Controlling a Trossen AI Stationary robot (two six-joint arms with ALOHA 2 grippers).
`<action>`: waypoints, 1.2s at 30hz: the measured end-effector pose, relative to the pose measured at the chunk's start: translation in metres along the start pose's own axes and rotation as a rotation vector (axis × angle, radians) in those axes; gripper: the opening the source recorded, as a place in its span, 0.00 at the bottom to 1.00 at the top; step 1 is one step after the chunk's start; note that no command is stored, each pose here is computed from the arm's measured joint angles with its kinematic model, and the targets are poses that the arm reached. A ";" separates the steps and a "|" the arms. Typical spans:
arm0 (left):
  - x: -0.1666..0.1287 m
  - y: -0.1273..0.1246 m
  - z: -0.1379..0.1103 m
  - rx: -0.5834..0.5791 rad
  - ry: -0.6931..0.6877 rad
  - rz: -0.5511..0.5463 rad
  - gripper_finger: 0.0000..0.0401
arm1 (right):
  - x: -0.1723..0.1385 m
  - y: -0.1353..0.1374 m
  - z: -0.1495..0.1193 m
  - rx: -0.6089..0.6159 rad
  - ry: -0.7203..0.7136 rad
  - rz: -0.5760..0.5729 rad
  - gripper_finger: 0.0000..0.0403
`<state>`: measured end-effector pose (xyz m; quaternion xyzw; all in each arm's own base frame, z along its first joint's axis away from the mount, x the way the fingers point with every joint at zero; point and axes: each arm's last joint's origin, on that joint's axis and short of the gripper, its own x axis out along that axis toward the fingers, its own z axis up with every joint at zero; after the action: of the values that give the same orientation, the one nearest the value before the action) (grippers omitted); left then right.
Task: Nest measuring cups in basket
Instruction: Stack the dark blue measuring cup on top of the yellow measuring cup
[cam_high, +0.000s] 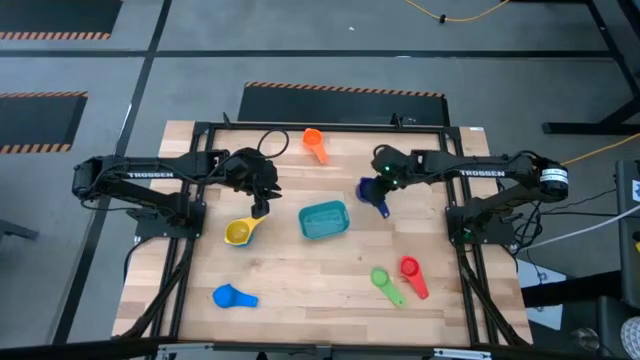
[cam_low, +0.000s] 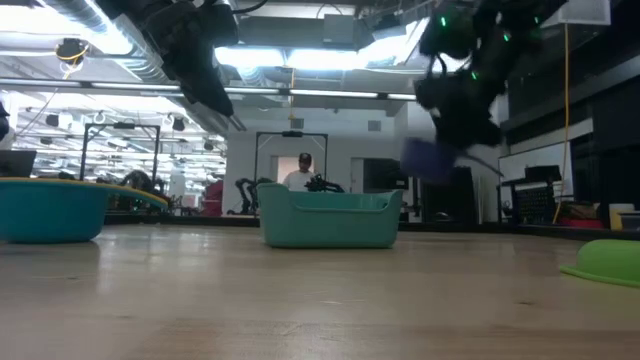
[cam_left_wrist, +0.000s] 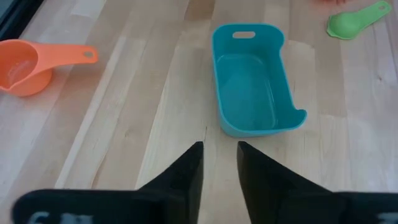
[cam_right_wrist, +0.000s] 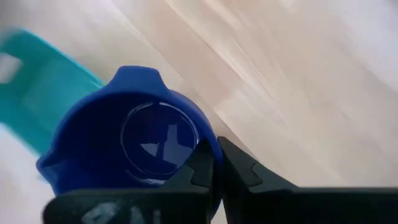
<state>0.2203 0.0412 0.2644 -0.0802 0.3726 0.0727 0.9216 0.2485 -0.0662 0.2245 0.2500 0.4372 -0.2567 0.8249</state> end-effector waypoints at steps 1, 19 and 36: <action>0.000 0.000 0.000 -0.005 0.000 0.000 0.27 | -0.005 0.005 0.005 -0.018 -0.022 0.017 0.03; -0.003 -0.024 0.022 0.086 -0.233 -0.242 0.31 | -0.067 0.075 0.030 -0.364 -0.228 0.207 0.03; 0.019 -0.088 0.028 0.476 -0.410 -0.291 0.31 | 0.011 0.103 0.015 -0.239 0.194 0.452 0.03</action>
<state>0.2695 -0.0379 0.2788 0.1012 0.1708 -0.1337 0.9709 0.3287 -0.0015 0.2412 0.2656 0.4743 0.0126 0.8393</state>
